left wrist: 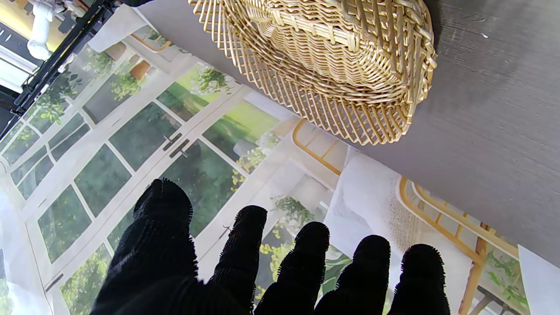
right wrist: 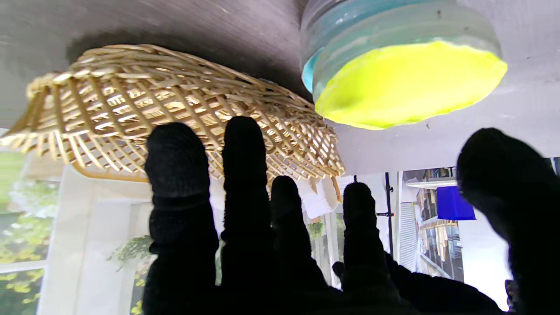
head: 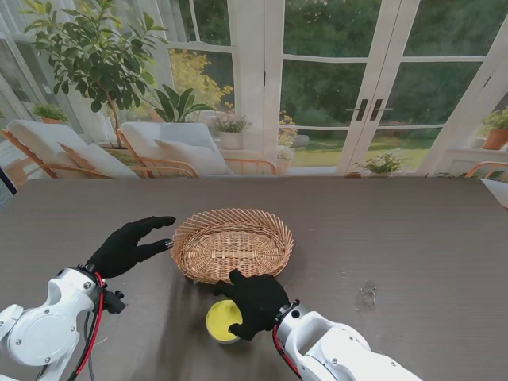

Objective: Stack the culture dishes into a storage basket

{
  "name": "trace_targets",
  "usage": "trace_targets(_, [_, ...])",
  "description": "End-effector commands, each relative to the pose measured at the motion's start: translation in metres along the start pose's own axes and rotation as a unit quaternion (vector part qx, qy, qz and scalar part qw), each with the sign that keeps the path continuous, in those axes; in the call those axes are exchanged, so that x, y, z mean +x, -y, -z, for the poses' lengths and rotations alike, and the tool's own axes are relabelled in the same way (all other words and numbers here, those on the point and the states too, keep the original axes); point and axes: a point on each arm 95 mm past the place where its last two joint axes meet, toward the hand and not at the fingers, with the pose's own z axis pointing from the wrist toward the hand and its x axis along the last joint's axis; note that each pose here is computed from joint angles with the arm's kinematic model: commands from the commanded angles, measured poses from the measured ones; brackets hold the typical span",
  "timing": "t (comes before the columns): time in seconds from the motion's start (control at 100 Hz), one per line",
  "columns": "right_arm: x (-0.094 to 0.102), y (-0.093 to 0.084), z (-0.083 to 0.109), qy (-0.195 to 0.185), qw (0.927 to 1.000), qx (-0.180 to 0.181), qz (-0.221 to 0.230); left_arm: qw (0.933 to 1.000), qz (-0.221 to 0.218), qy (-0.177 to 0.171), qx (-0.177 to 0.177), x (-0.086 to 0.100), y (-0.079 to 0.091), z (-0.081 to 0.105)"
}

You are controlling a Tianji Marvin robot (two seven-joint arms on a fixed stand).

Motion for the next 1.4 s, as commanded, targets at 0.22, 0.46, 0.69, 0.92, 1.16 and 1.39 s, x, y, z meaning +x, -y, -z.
trace_targets(0.22, [-0.016, -0.014, 0.019, 0.06, 0.9951, -0.045, -0.065, 0.9999, 0.001, -0.003, -0.012, -0.001, -0.005, -0.003])
trace_targets(0.46, [-0.027, -0.033, 0.028, 0.099, 0.9861, -0.095, -0.094, 0.9999, -0.002, -0.006, -0.014, 0.0, -0.006, -0.005])
trace_targets(0.69, [-0.032, -0.038, 0.031, 0.1, 0.9838, -0.102, -0.108, 0.9998, -0.003, -0.007, -0.016, 0.0, -0.008, -0.007])
trace_targets(0.92, [-0.03, -0.028, 0.025, 0.073, 0.9868, -0.091, -0.112, 0.9998, -0.002, -0.007, -0.016, 0.0, -0.008, -0.008])
trace_targets(1.16, [-0.026, -0.024, 0.019, 0.043, 0.9898, -0.079, -0.111, 0.9999, -0.001, -0.006, -0.013, 0.0, -0.007, -0.007])
trace_targets(1.39, [-0.019, -0.021, 0.016, 0.017, 0.9921, -0.064, -0.107, 0.9999, -0.001, -0.005, -0.012, 0.0, -0.006, -0.006])
